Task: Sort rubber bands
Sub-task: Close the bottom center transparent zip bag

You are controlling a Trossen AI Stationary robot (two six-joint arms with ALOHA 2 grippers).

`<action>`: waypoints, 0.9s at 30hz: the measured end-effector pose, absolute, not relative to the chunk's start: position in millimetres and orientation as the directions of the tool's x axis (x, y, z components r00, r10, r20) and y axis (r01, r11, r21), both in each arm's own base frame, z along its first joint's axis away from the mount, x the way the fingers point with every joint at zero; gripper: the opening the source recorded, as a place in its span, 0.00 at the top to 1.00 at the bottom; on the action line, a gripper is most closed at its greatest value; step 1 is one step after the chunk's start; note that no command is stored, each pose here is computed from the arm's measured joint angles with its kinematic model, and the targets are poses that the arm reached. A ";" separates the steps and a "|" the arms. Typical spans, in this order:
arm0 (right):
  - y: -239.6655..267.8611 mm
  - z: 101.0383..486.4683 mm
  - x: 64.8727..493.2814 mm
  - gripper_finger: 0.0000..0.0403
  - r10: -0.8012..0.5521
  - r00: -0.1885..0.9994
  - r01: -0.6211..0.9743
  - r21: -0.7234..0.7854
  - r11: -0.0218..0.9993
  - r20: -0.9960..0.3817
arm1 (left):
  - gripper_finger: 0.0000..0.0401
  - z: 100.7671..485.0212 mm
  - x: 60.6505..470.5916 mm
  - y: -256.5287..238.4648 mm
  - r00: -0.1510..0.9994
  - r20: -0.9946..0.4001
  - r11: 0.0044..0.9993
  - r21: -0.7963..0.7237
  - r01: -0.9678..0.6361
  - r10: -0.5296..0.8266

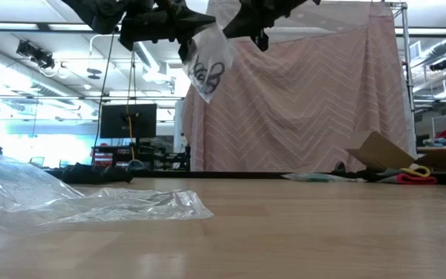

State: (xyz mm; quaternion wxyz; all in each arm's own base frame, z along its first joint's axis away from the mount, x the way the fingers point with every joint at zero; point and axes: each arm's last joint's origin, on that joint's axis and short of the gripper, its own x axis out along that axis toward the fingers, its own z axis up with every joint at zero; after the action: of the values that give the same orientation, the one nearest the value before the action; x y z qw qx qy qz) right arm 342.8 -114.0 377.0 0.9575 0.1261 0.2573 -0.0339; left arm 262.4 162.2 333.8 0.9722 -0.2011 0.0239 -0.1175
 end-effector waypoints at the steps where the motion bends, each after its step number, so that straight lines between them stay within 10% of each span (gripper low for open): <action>1: -115.3 377.6 341.8 0.99 -0.004 0.866 0.134 0.224 0.965 -0.500 | 1.00 333.8 262.5 162.1 0.971 0.000 0.891 -0.397 0.219 -0.239; 27: -132.0 382.0 338.4 0.65 0.100 0.919 0.041 0.346 0.937 -0.382 | 1.00 318.0 263.5 159.4 0.962 -0.113 0.904 -0.385 0.187 -0.248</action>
State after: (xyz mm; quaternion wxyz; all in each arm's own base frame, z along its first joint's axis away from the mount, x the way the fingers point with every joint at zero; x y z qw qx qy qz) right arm 338.4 -132.0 382.0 0.9635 0.1765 0.2008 0.0153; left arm 263.5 159.4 318.0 0.9723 -0.1890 0.0798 -0.1119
